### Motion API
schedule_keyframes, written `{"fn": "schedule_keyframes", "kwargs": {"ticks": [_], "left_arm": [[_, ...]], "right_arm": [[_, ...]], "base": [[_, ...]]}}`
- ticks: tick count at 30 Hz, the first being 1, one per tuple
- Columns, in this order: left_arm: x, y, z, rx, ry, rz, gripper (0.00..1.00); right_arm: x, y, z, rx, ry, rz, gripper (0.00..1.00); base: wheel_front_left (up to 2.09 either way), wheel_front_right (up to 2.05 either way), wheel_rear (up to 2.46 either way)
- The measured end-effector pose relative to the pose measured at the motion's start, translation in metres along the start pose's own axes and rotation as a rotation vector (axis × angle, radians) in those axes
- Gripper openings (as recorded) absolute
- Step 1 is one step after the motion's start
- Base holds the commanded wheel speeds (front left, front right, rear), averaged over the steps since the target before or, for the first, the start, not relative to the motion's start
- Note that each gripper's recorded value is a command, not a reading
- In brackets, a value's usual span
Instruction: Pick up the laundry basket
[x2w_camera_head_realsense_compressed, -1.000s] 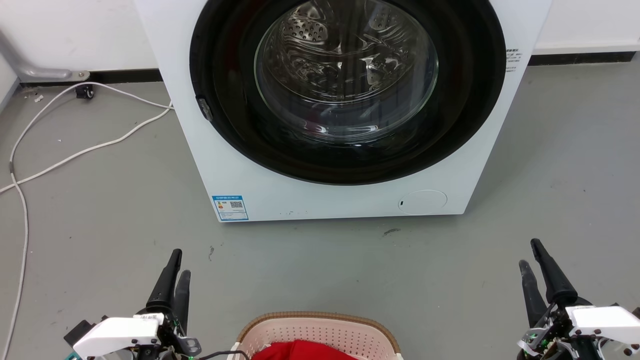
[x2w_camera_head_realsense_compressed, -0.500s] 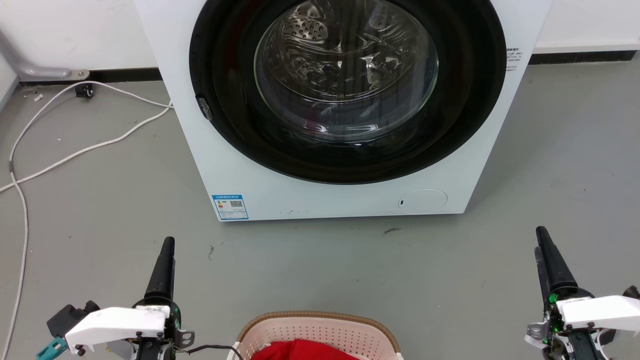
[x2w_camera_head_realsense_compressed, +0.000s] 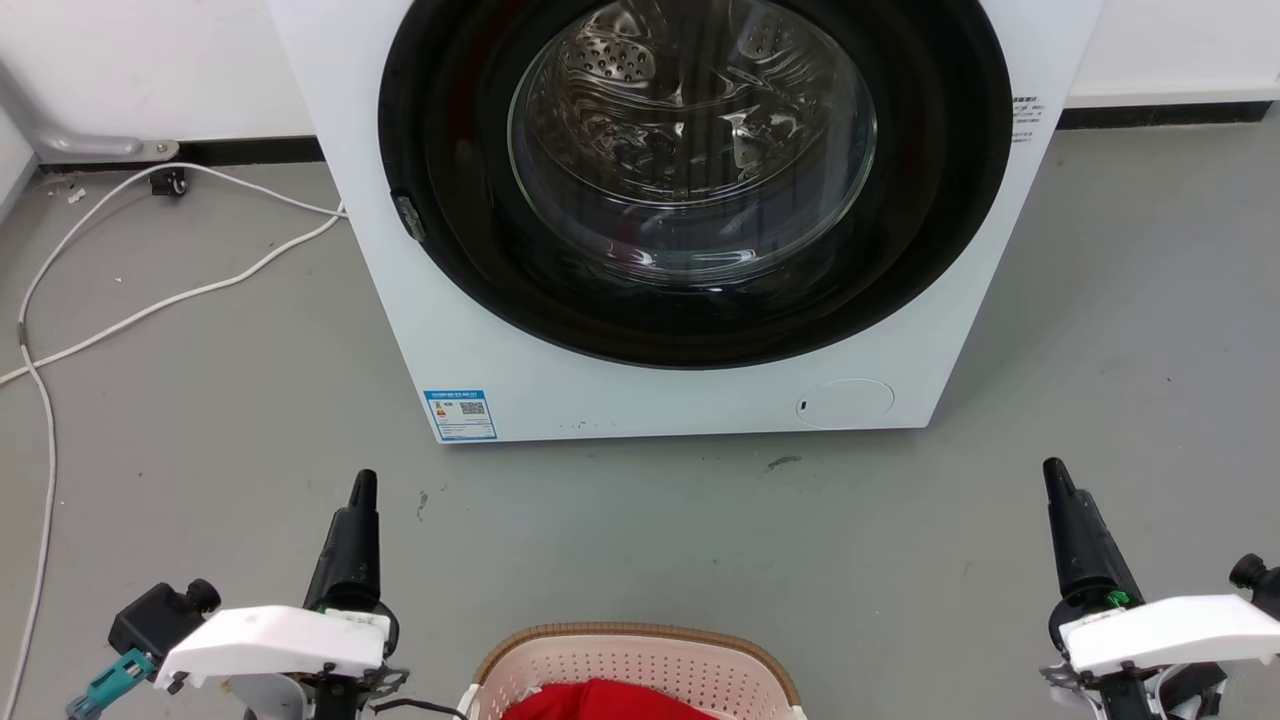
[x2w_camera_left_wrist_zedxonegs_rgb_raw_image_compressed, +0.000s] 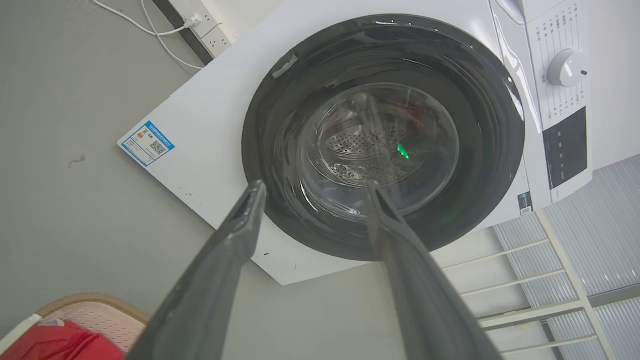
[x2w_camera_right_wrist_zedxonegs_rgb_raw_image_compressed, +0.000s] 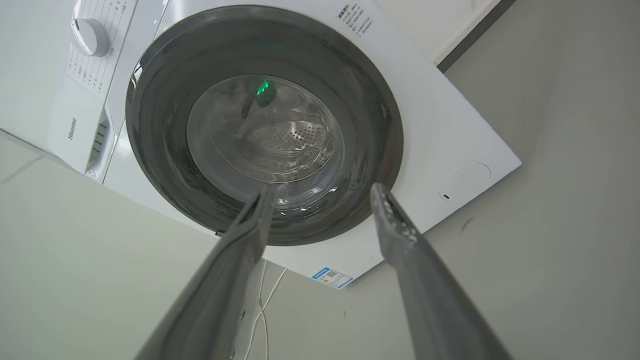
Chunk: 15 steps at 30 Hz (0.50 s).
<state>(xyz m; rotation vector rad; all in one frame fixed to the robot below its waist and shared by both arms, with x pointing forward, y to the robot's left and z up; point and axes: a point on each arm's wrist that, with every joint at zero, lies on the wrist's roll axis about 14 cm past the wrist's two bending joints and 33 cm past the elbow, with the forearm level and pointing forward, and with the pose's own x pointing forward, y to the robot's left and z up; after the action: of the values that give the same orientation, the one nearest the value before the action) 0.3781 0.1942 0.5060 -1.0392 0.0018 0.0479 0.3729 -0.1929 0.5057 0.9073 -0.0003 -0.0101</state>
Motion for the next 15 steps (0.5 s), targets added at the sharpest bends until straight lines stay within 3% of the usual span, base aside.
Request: {"fn": "schedule_keyframes", "kwargs": {"ticks": [15], "left_arm": [[-0.004, -0.008, 0.001, 0.225, -0.027, -0.022, 1.0]], "right_arm": [[-0.004, 0.01, 0.003, -0.236, -0.028, 0.038, 1.0]], "base": [[0.0, 0.0, 0.0]]}}
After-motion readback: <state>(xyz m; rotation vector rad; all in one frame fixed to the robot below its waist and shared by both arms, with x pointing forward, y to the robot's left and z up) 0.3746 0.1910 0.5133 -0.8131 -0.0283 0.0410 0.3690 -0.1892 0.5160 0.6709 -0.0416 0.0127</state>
